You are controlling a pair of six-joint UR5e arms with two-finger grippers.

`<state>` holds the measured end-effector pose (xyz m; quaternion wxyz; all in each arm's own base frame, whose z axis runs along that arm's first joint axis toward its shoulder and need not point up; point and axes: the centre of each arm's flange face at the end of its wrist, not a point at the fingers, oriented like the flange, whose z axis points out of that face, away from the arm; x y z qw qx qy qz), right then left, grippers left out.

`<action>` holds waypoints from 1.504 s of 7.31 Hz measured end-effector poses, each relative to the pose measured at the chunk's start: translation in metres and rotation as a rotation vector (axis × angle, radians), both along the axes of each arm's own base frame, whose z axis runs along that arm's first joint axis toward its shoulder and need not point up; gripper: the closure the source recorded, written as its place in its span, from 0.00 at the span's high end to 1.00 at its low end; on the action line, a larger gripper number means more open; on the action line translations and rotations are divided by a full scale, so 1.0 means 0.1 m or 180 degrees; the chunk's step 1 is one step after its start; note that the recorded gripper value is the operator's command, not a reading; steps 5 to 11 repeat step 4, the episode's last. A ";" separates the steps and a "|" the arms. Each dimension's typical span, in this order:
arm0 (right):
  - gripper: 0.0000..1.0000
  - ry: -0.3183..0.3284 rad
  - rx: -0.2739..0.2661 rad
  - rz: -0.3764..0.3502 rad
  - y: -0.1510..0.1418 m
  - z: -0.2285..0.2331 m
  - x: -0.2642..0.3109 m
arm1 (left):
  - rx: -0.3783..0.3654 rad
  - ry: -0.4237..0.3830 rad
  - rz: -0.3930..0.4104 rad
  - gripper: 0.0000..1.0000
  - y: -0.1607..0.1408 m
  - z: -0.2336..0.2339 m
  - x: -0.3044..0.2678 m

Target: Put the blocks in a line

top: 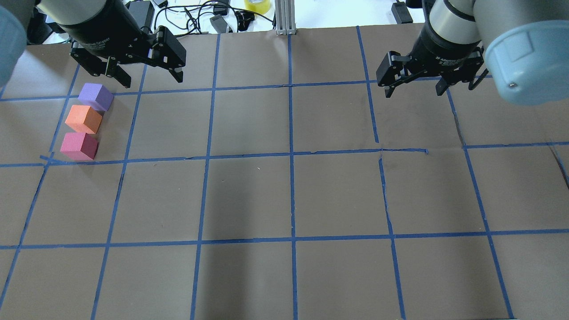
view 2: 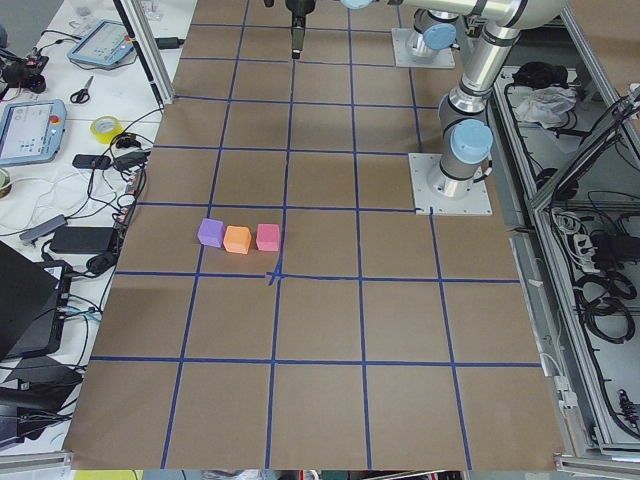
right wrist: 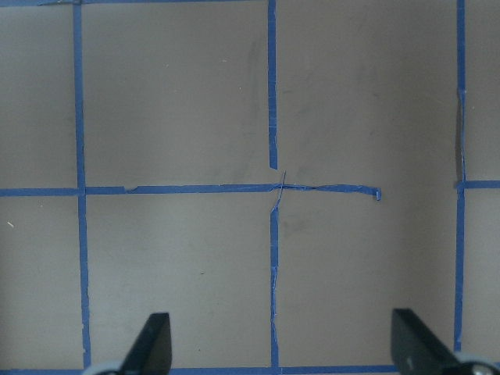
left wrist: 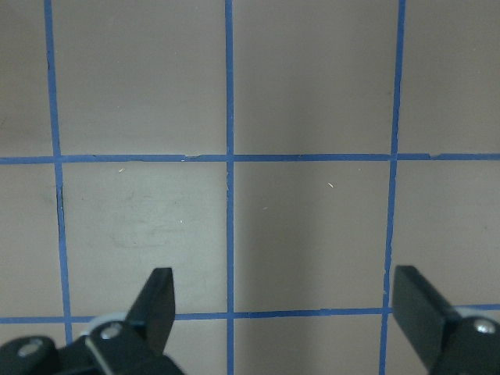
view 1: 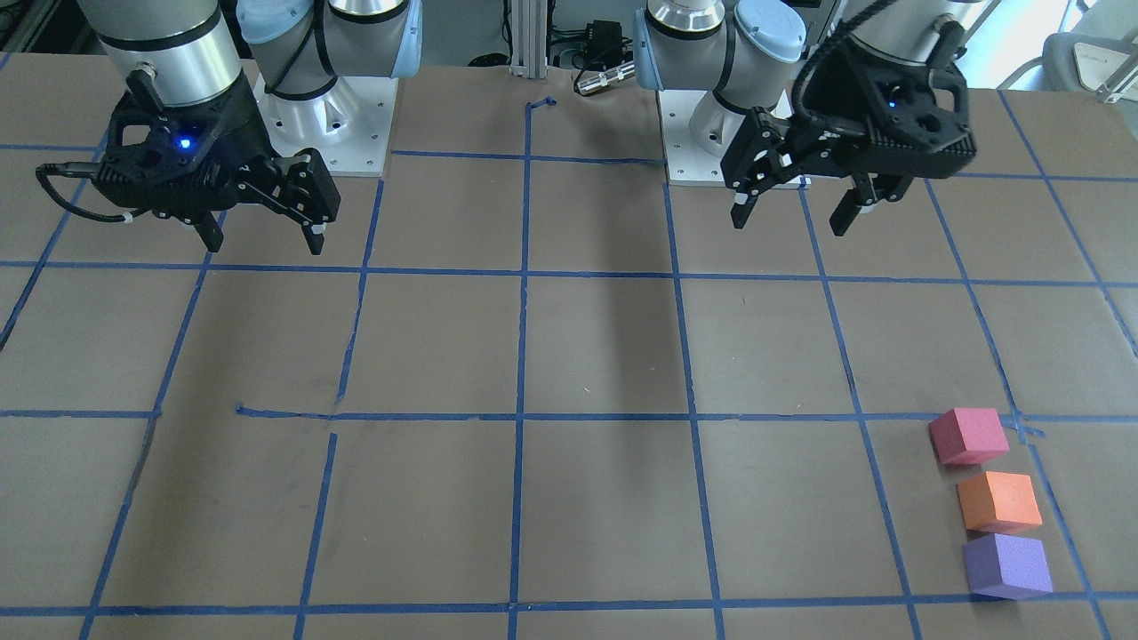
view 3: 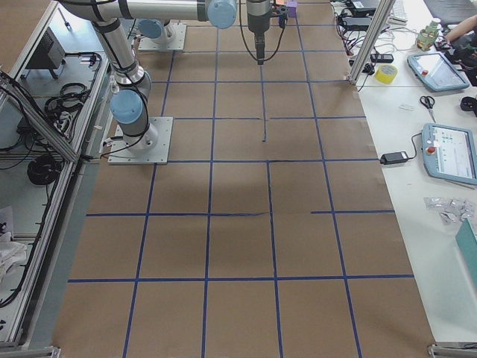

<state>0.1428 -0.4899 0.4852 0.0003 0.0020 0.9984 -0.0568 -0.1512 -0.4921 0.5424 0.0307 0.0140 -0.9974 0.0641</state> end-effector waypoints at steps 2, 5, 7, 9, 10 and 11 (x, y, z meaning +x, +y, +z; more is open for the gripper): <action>1.00 -0.0025 0.0060 -0.0001 0.04 0.01 0.00 | -0.0011 0.0004 -0.0022 1.00 0.01 -0.03 -0.06; 1.00 -0.0006 0.0244 0.0002 0.16 0.00 -0.01 | 0.0005 -0.0013 -0.0081 1.00 0.03 -0.08 -0.07; 1.00 -0.0006 0.0244 0.0002 0.16 0.00 -0.01 | 0.0005 -0.0013 -0.0081 1.00 0.03 -0.08 -0.07; 1.00 -0.0006 0.0244 0.0002 0.16 0.00 -0.01 | 0.0005 -0.0013 -0.0081 1.00 0.03 -0.08 -0.07; 1.00 -0.0006 0.0244 0.0002 0.16 0.00 -0.01 | 0.0005 -0.0013 -0.0081 1.00 0.03 -0.08 -0.07; 1.00 -0.0006 0.0244 0.0002 0.16 0.00 -0.01 | 0.0005 -0.0013 -0.0081 1.00 0.03 -0.08 -0.07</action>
